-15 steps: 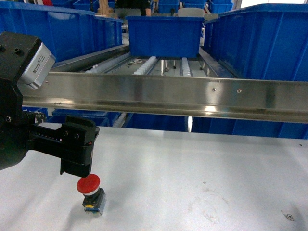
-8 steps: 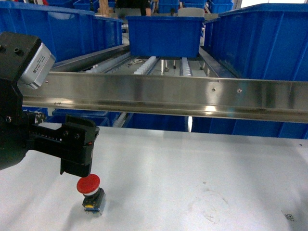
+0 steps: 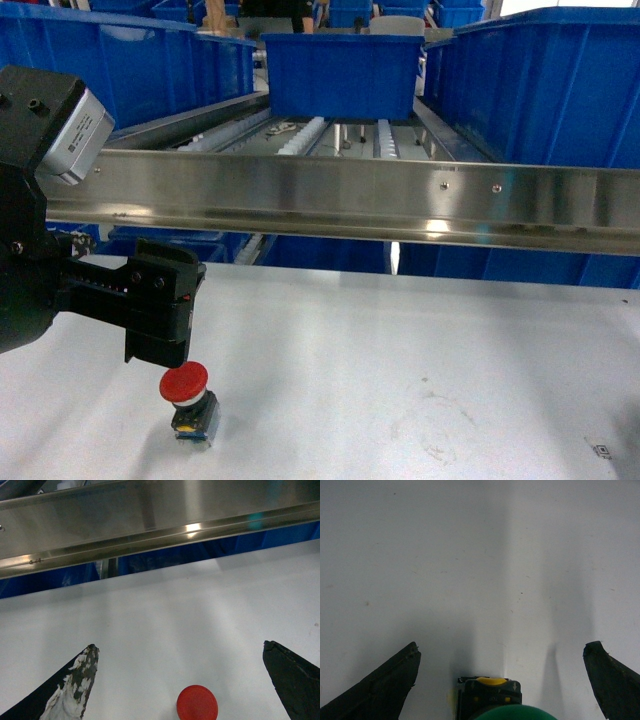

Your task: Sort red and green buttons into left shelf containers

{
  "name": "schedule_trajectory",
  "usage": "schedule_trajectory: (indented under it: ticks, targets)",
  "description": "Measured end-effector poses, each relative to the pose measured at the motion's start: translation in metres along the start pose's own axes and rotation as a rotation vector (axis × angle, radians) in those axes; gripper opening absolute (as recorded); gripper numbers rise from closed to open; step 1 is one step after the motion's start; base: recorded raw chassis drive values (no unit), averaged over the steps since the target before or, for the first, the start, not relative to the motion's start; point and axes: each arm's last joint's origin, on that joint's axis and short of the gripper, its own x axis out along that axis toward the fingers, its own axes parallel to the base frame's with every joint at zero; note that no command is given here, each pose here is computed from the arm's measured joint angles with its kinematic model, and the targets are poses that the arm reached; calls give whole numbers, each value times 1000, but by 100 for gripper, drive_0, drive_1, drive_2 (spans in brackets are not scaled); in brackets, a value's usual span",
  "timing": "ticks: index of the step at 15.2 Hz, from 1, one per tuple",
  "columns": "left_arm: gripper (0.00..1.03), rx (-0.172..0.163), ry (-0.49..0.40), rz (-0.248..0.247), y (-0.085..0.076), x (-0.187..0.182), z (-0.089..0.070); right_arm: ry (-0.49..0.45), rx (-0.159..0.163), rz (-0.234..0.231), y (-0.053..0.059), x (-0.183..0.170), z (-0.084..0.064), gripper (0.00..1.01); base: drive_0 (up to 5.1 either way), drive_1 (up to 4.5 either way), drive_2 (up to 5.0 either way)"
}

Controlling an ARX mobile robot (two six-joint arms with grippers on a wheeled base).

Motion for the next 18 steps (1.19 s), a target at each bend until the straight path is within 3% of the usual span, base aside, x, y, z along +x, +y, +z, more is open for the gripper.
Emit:
schedule_trajectory:
  ticks: [3, 5, 6, 9, 10, 12, 13, 14, 16, 18]
  targets:
    - [98, 0, 0, 0, 0, 0, 0, 9, -5, -10, 3, -2, -6, 70, 0, 0, 0]
    - [98, 0, 0, 0, 0, 0, 0, 24, -3, 1, 7, -4, -11, 37, 0, 0, 0]
    - [98, 0, 0, 0, 0, 0, 0, 19, -1, 0, 7, -4, -12, 31, 0, 0, 0]
    - [98, 0, 0, 0, 0, 0, 0, 1, 1, -4, 8, -8, -16, 29, 0, 0, 0]
    - [98, 0, 0, 0, 0, 0, 0, -22, 20, 6, 9, -14, -19, 29, 0, 0, 0]
    - [98, 0, 0, 0, 0, 0, 0, -183, 74, 37, 11, -45, -10, 29, 0, 0, 0]
    - [98, 0, 0, 0, 0, 0, 0, -375, 109, 34, 13, -81, 4, 29, 0, 0, 0]
    - [98, 0, 0, 0, 0, 0, 0, -484, 151, 48, 18, -116, 6, 29, 0, 0, 0]
    - [98, 0, 0, 0, 0, 0, 0, -550, 204, 44, 24, -154, -7, 29, 0, 0, 0]
    - [98, 0, 0, 0, 0, 0, 0, -649, 228, 24, 26, -185, -12, 29, 0, 0, 0]
